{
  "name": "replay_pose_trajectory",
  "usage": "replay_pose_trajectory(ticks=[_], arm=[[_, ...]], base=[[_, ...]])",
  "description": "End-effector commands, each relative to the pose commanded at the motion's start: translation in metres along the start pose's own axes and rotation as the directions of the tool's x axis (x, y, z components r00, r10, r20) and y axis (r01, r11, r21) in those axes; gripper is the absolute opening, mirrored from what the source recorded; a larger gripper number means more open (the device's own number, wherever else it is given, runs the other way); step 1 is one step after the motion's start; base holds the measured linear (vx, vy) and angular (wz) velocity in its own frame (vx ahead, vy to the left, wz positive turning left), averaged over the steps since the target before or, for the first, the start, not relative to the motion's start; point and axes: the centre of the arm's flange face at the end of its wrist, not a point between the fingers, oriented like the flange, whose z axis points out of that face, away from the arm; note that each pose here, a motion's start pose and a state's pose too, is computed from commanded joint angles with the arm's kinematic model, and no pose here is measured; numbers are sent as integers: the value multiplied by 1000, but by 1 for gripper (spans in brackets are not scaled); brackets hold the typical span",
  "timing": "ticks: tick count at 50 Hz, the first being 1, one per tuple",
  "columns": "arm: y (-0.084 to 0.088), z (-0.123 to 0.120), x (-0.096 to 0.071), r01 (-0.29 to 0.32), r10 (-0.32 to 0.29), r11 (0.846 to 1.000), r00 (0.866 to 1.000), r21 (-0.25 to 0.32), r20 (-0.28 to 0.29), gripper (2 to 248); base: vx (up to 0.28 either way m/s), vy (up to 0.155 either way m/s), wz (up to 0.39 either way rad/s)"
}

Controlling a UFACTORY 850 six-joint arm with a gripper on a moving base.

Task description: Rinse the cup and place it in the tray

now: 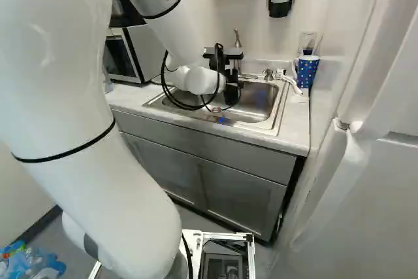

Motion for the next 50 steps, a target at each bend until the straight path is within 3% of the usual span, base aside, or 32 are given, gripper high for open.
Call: replay_pose_trajectory(ticks=[50], arm=[[-1,0,0,0,0,1000,1000,1,0,125]], base=[[0,0,0]])
